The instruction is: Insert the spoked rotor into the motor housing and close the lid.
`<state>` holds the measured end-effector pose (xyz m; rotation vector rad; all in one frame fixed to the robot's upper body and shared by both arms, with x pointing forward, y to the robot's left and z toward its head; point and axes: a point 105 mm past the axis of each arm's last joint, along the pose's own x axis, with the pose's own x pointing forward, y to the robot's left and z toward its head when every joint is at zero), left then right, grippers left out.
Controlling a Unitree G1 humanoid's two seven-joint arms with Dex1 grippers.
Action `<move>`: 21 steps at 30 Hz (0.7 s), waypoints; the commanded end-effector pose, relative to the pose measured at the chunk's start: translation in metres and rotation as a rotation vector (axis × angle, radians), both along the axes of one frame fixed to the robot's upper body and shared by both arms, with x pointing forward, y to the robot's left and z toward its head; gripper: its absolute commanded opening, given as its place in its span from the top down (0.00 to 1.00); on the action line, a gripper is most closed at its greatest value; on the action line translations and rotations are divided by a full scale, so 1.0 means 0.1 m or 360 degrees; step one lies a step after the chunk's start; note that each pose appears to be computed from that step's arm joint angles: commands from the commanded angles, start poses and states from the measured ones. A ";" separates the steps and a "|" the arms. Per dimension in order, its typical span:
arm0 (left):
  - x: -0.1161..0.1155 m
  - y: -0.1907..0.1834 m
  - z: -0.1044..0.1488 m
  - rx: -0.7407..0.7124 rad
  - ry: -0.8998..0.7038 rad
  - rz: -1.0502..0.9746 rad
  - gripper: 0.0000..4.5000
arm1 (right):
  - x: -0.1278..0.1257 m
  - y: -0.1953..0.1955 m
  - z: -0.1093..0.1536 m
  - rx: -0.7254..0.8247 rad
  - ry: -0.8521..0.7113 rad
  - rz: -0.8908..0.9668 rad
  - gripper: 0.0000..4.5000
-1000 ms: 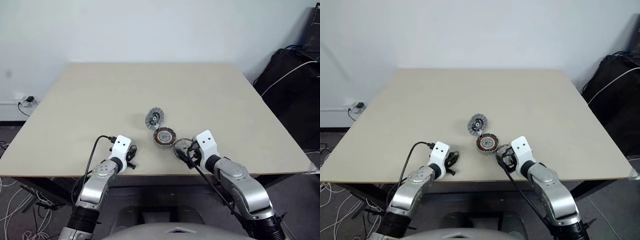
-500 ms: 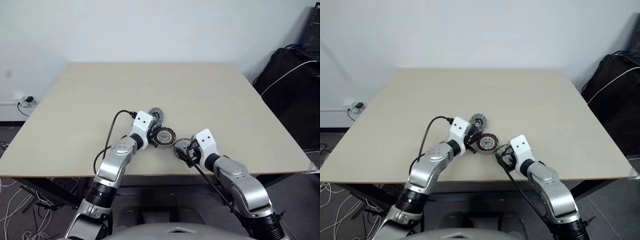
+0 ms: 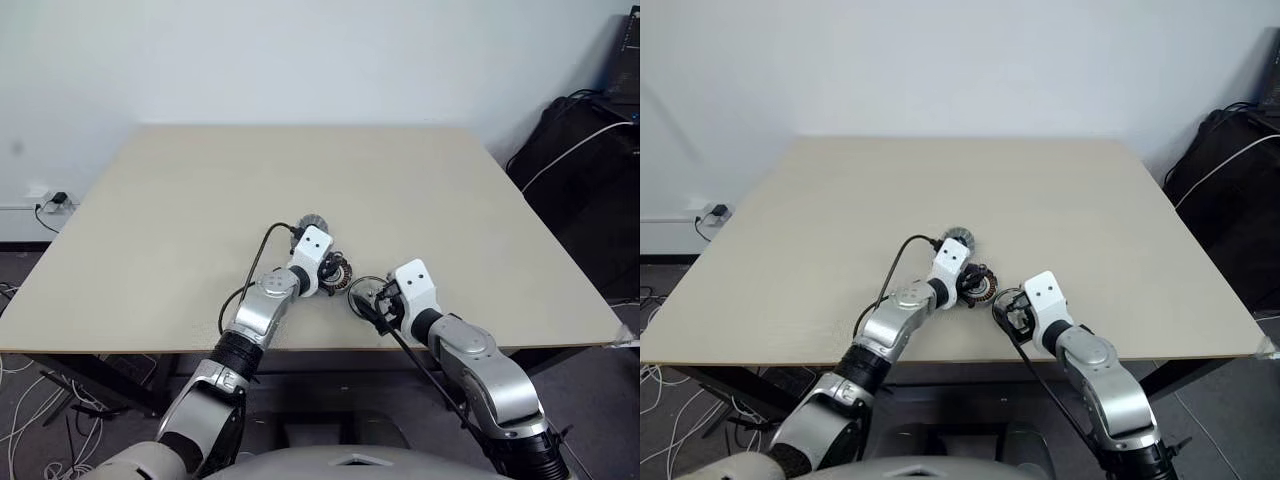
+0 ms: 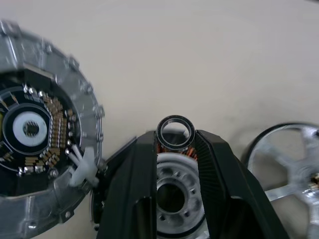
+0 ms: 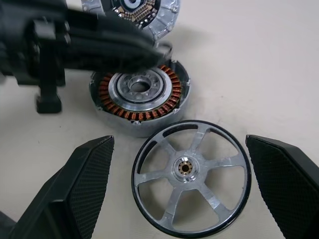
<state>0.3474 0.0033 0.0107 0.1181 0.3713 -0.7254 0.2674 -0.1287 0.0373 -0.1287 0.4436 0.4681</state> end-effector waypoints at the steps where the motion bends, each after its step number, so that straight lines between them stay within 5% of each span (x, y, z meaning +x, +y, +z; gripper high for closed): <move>1: 0.06 -0.04 0.07 0.0008 -0.0054 -0.0012 0.83 | 0.04 -0.01 0.17 0.0013 -0.0121 -0.0023 0.00; 8: 0.00 -0.04 -0.04 0.0004 0.0022 -0.0049 0.83 | 0.04 0.00 0.17 0.0022 -0.0124 -0.0025 0.00; 15: 0.03 -0.03 0.13 -0.0070 -0.0066 -0.0029 0.31 | 0.05 0.02 0.17 0.0028 -0.0124 -0.0014 0.00; 18: 0.05 -0.04 0.32 -0.0147 -0.0167 -0.0025 0.34 | 0.05 0.02 0.17 0.0029 -0.0122 -0.0010 0.00; 21: 0.03 0.01 0.46 -0.0198 -0.0230 -0.0005 0.54 | 0.05 0.03 0.17 0.0029 -0.0118 -0.0011 0.00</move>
